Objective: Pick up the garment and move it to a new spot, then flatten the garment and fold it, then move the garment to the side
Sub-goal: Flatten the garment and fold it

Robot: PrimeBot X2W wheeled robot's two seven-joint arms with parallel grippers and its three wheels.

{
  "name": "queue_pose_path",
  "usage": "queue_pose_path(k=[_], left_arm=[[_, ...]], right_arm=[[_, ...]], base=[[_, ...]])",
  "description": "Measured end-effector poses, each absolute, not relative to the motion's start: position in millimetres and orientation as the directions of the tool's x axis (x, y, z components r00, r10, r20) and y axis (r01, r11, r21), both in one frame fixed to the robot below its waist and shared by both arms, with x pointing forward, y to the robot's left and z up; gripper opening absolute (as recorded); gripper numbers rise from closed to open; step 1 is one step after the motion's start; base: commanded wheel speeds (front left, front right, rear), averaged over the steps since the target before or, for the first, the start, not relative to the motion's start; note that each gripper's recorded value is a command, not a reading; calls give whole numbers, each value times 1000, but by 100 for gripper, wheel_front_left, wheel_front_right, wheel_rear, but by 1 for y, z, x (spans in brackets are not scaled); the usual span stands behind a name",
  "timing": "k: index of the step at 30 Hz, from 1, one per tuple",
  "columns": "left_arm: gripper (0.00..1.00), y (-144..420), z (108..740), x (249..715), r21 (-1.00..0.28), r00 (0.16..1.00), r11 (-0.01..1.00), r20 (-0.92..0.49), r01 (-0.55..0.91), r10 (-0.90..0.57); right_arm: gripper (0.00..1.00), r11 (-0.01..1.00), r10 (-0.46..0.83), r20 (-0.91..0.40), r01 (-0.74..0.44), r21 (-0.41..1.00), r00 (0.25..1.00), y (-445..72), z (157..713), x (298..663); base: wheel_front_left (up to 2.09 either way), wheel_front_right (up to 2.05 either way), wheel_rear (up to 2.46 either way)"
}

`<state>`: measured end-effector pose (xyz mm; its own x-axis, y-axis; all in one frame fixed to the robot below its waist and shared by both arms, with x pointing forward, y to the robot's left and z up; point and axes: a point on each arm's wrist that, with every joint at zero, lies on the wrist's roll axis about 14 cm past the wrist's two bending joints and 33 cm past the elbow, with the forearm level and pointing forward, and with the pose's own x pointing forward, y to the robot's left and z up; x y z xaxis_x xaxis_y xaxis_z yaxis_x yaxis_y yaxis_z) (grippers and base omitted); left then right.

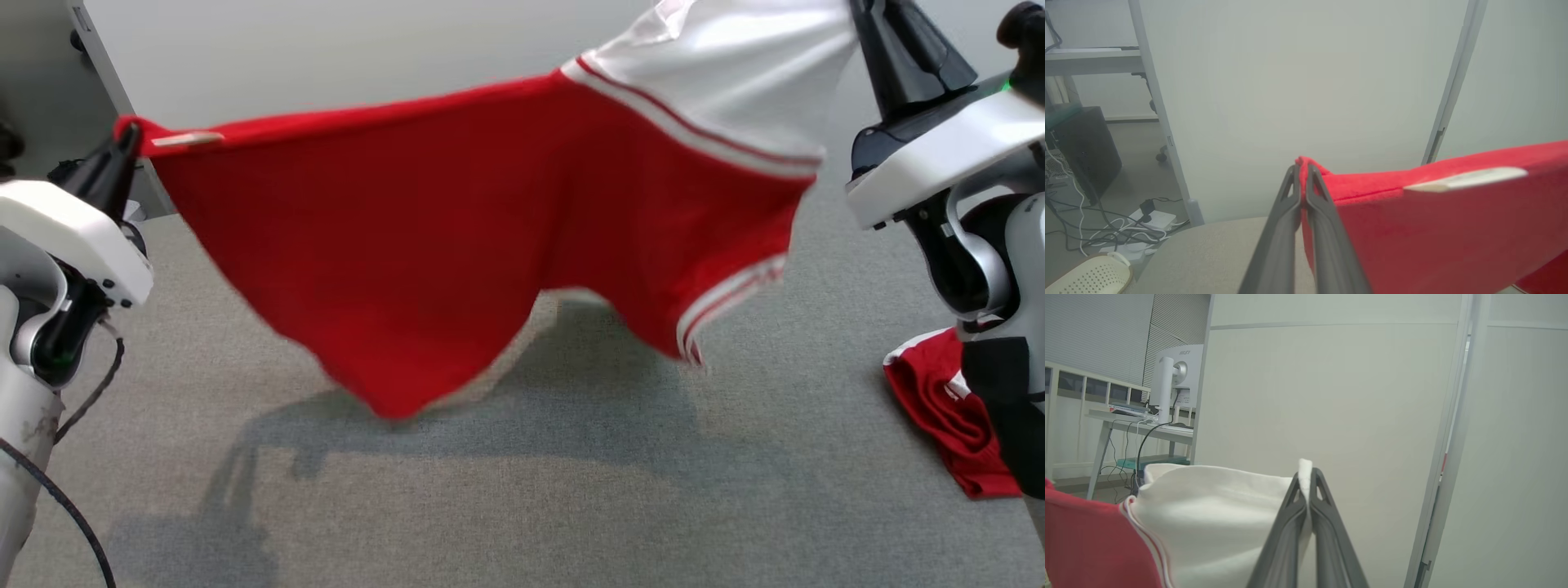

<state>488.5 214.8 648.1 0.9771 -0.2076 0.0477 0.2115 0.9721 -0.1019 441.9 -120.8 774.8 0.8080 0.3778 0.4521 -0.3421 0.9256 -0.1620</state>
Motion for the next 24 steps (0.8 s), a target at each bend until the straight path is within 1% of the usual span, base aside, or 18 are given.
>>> queue_pose_path(k=[3,4,5,6,7,8,9,10,12,13,14,16,18,20,21,22,23,24], left_arm=[[0,208,615,480,-78,963,967,-103,241,-248],[0,208,615,480,-78,963,967,-103,241,-248],[0,198,569,465,-97,920,957,-265,273,-289],[0,198,569,465,-97,920,957,-265,273,-289],[0,185,512,437,-136,824,940,-454,312,-339],[0,185,512,437,-136,824,940,-454,312,-339],[0,178,483,418,-155,751,929,-552,335,-363],[0,171,457,397,-170,662,915,-643,366,-385],[0,159,422,355,-280,479,882,-756,380,-446],[0,158,403,323,-337,307,854,-828,397,-469],[0,158,403,323,-337,307,854,-828,397,-469],[0,170,397,317,-370,229,852,-853,370,-470],[0,183,392,317,-417,149,857,-867,305,-475],[0,195,382,316,-445,43,862,-883,245,-468],[0,204,378,321,-436,8,871,-894,226,-449],[0,211,379,337,-419,16,878,-901,232,-434],[0,210,390,371,-411,100,876,-889,251,-446],[0,202,415,429,-419,298,866,-819,274,-491]], right_arm=[[0,900,434,274,-423,-100,858,-105,733,447],[0,900,434,274,-423,-100,858,-105,733,447],[0,871,491,46,-490,-21,870,-90,670,444],[0,871,491,46,-490,-21,870,-90,670,444],[0,833,552,-217,-543,103,805,-74,596,425],[0,833,552,-217,-543,103,805,-74,596,425],[0,813,580,-327,-557,171,746,-67,565,412],[0,793,605,-422,-560,240,675,-62,539,397],[0,758,641,-557,-547,355,527,-56,504,372],[0,745,650,-630,-521,417,425,-54,488,363],[0,745,650,-630,-521,417,425,-54,488,363],[0,739,657,-647,-502,449,388,-45,484,369],[0,749,646,-661,-480,456,381,-31,479,385],[0,786,600,-690,-457,417,404,-29,472,411],[0,799,590,-674,-442,408,445,-35,474,431],[0,813,580,-616,-421,402,532,-44,483,460],[0,833,553,-533,-400,382,641,-57,500,496],[0,855,498,-381,-366,367,779,-75,532,538]], base=[[0,0,0],[0,0,0],[0,0,0],[0,0,0],[0,0,0],[0,0,0],[0,0,0],[0,0,0],[0,0,0],[0,0,0],[0,0,0],[0,0,0],[0,0,0],[0,0,0],[0,0,0],[0,0,0],[0,0,0],[0,0,0]])
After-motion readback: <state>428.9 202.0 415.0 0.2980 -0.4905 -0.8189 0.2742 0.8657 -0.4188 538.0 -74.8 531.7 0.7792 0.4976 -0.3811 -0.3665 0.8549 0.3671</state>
